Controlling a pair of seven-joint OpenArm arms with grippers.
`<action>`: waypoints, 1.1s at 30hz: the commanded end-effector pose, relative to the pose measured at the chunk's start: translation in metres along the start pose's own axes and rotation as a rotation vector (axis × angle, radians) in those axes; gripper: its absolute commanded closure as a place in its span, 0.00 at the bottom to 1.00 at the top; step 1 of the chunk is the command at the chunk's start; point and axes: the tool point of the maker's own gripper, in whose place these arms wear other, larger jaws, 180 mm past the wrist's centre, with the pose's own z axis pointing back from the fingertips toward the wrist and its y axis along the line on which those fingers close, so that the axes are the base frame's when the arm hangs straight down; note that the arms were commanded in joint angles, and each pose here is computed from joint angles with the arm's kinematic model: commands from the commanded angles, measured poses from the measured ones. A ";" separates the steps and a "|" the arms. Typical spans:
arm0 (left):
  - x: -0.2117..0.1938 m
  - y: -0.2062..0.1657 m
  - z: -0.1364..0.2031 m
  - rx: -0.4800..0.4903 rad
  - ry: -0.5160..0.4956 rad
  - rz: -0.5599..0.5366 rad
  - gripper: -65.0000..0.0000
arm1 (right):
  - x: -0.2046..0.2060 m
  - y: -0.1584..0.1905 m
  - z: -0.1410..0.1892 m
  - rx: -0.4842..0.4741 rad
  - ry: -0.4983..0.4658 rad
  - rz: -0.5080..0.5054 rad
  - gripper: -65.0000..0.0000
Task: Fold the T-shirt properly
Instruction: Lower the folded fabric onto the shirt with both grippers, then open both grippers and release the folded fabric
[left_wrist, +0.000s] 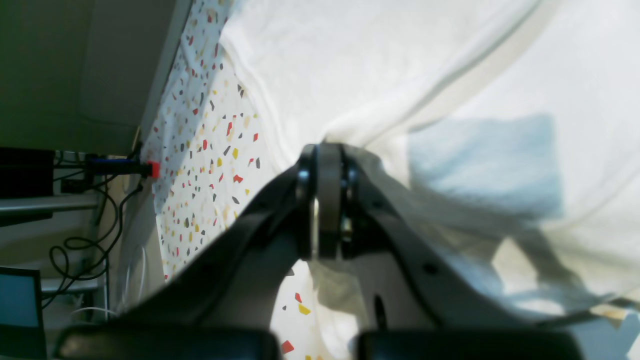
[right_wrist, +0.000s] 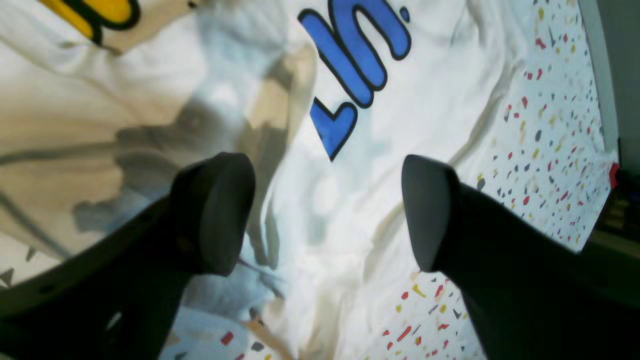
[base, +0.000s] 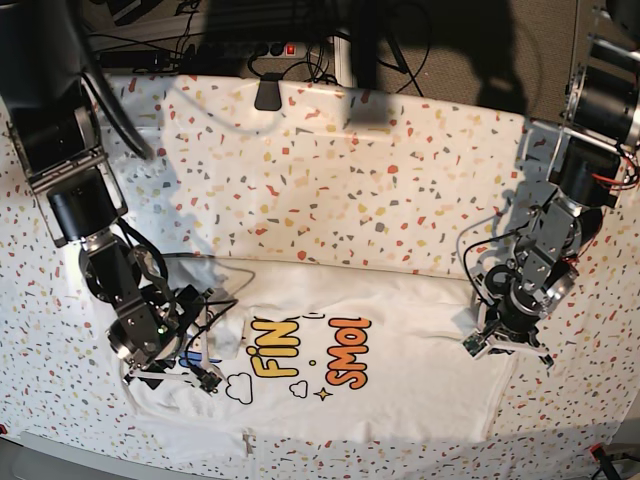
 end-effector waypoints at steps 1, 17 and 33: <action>0.013 0.029 -0.001 0.063 -0.037 -0.005 1.00 | 0.011 -0.026 0.007 -0.053 -0.025 -0.013 0.27; 0.012 0.027 0.000 0.058 -0.035 -0.005 1.00 | -0.043 -0.102 0.000 -0.407 0.132 -0.021 0.27; 0.012 0.027 0.000 0.059 -0.035 -0.005 1.00 | 0.004 -0.056 0.005 0.065 0.034 -0.127 0.27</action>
